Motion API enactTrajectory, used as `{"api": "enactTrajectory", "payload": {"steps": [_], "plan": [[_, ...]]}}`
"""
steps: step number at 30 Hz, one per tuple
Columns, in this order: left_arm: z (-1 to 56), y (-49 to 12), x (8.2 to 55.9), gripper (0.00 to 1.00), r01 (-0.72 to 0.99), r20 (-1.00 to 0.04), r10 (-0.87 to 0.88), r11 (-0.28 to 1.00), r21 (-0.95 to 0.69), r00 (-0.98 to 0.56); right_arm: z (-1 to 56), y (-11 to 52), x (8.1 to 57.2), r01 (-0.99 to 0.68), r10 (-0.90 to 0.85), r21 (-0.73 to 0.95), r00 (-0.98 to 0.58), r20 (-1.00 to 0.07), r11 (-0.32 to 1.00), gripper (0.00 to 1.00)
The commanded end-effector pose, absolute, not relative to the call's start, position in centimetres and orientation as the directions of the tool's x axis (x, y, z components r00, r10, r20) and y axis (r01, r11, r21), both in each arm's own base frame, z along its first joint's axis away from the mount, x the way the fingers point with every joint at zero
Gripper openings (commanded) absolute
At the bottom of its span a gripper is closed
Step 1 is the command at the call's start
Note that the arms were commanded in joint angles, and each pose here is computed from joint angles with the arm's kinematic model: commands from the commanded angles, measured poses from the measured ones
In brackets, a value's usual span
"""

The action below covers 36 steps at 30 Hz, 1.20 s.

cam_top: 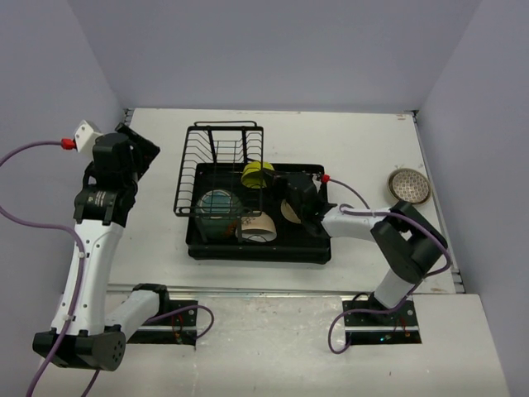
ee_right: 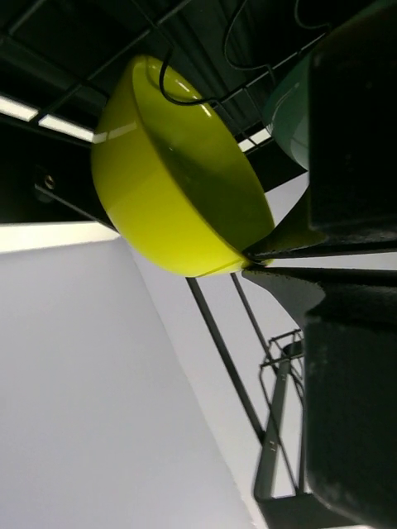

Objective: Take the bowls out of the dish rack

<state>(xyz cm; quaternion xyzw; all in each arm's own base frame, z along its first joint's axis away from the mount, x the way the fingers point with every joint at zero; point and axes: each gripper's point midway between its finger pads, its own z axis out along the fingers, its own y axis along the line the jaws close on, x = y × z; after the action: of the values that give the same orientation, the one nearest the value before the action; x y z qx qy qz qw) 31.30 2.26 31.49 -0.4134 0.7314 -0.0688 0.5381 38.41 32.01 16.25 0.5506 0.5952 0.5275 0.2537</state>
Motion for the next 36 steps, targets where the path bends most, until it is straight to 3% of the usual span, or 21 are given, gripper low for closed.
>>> {"api": "enactTrajectory", "payload": {"steps": [1, 20, 36], "plan": [[31.5, 2.3, 31.8, 0.95, -0.52, -0.717, -0.695, 0.633, -0.573, -0.056, 14.3, 29.6, 38.5, 0.354, 0.935, 0.917, -0.224, 0.275, -0.185, 0.0], [31.0, 2.8, 31.6, 0.95, -0.544, -0.712, -0.701, 0.609, -0.577, -0.029, 21.9, 30.4, 37.8, 0.084, 0.89, 0.989, -0.431, 0.148, -0.124, 0.0], [31.2, 2.8, 31.5, 0.95, -0.545, -0.694, -0.72, 0.586, -0.6, -0.01, 26.5, 30.4, 37.8, -0.008, 0.882, 0.994, -0.462, 0.096, -0.113, 0.0]]}}
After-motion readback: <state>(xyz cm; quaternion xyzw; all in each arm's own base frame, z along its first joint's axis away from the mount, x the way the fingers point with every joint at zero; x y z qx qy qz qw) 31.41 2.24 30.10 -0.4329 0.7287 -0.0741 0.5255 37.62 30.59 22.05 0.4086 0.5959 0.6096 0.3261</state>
